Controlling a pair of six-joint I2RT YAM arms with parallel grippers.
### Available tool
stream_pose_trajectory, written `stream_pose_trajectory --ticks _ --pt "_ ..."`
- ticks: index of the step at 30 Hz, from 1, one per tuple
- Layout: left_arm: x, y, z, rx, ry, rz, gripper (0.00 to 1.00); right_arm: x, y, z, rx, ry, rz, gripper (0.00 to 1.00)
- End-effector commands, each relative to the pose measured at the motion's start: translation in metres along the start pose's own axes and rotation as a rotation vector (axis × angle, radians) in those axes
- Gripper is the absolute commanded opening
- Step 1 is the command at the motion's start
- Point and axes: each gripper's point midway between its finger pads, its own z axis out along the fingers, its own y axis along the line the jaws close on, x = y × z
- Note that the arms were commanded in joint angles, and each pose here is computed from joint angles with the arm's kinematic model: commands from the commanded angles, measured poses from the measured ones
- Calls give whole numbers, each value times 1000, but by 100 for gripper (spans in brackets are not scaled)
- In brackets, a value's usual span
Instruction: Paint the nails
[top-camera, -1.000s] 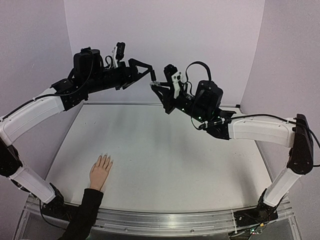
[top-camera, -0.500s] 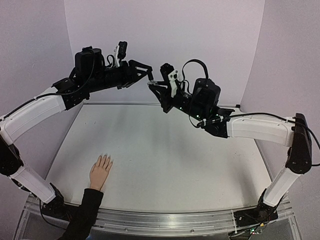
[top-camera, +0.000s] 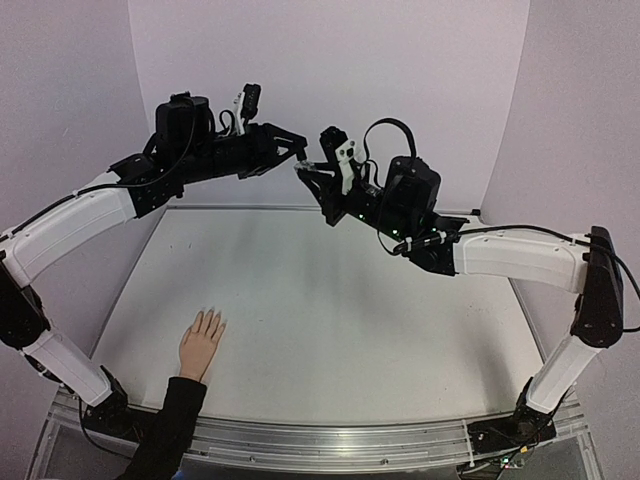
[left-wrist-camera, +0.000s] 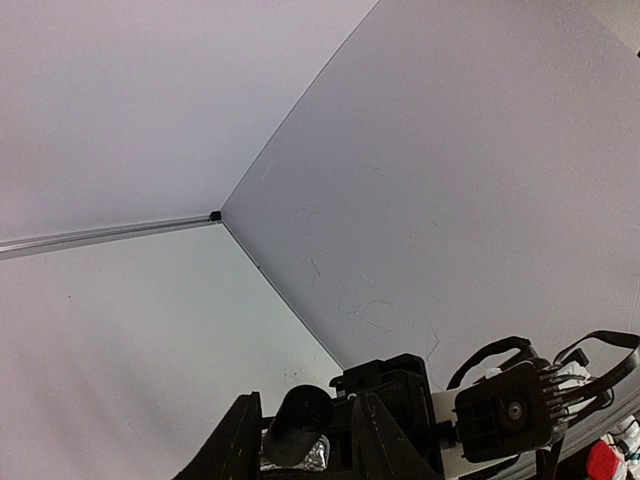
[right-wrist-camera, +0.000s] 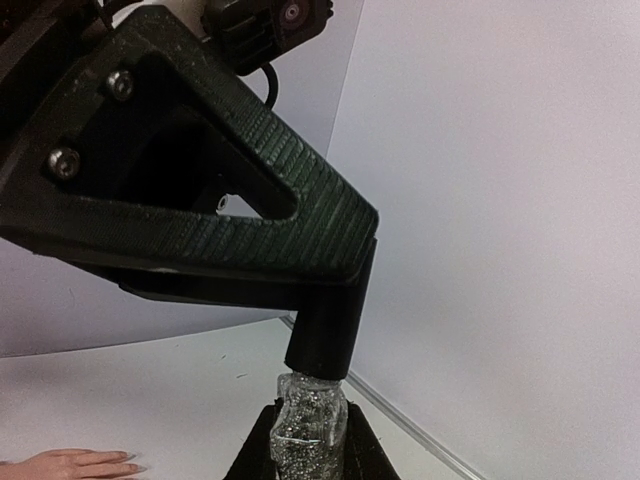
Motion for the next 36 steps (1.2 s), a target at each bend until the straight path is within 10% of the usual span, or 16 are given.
stream_pose_trajectory --ticks 1,21,36 --pt "-16 -22 -6 53 -35 39 31 -26 -4 4 18 -60 6 0" --pt "35 -50 -18 263 106 232 1 -93 5 -9 -168 -95 216 0" --pt "107 -110 -66 946 425 308 0 -205 52 -100 -1035 -485 350 0"
